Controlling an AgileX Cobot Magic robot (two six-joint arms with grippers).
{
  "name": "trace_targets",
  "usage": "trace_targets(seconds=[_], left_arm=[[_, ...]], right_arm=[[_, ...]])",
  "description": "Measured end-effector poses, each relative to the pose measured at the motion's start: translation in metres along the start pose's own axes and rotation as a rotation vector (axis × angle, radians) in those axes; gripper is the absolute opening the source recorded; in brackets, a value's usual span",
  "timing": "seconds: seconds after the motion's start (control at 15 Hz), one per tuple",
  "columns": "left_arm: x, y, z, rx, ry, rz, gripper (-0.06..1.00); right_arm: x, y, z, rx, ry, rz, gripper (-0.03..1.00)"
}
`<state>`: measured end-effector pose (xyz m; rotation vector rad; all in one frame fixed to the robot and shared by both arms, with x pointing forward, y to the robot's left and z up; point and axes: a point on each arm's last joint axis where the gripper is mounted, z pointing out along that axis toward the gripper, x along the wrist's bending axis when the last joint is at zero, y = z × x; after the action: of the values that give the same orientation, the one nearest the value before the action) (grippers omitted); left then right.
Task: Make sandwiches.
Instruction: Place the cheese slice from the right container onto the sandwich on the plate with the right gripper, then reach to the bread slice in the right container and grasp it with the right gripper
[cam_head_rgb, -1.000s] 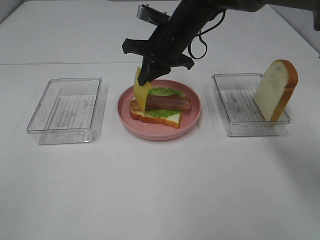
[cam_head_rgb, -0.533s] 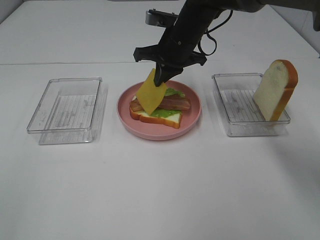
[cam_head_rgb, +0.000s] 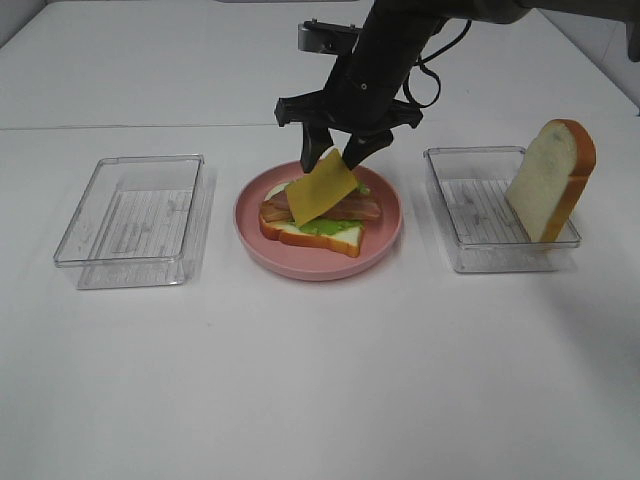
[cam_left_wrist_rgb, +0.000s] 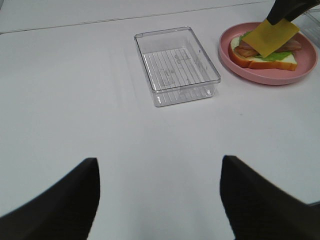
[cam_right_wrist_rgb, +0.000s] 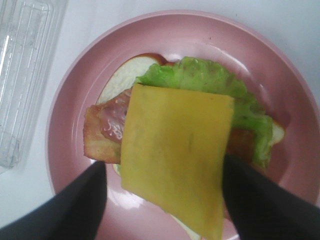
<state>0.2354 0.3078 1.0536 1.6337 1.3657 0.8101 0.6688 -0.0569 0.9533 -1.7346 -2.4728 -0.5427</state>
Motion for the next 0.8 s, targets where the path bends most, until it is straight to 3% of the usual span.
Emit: trace_targets(seconds=[0.07, 0.2, 0.6, 0.67, 0.8], left_arm=[[0.0, 0.0, 0.0, 0.0, 0.0, 0.0, 0.65], [0.0, 0.0, 0.0, 0.0, 0.0, 0.0, 0.65], [0.0, 0.0, 0.0, 0.0, 0.0, 0.0, 0.65], [0.0, 0.0, 0.0, 0.0, 0.0, 0.0, 0.65], [0.0, 0.0, 0.0, 0.0, 0.0, 0.0, 0.65]], right_arm=[[-0.001, -0.001, 0.0, 0.008, -0.011, -0.006, 0.71], [-0.003, 0.0, -0.005, 0.017, -0.046, -0.026, 0.77], [-0.009, 0.009, -0.059, -0.016, -0.173, -0.066, 0.78], [-0.019, 0.01, -0.072, -0.033, -0.178, -0.042, 0.78], [-0.062, 0.008, -0.117, -0.068, -0.22, 0.052, 0.78]])
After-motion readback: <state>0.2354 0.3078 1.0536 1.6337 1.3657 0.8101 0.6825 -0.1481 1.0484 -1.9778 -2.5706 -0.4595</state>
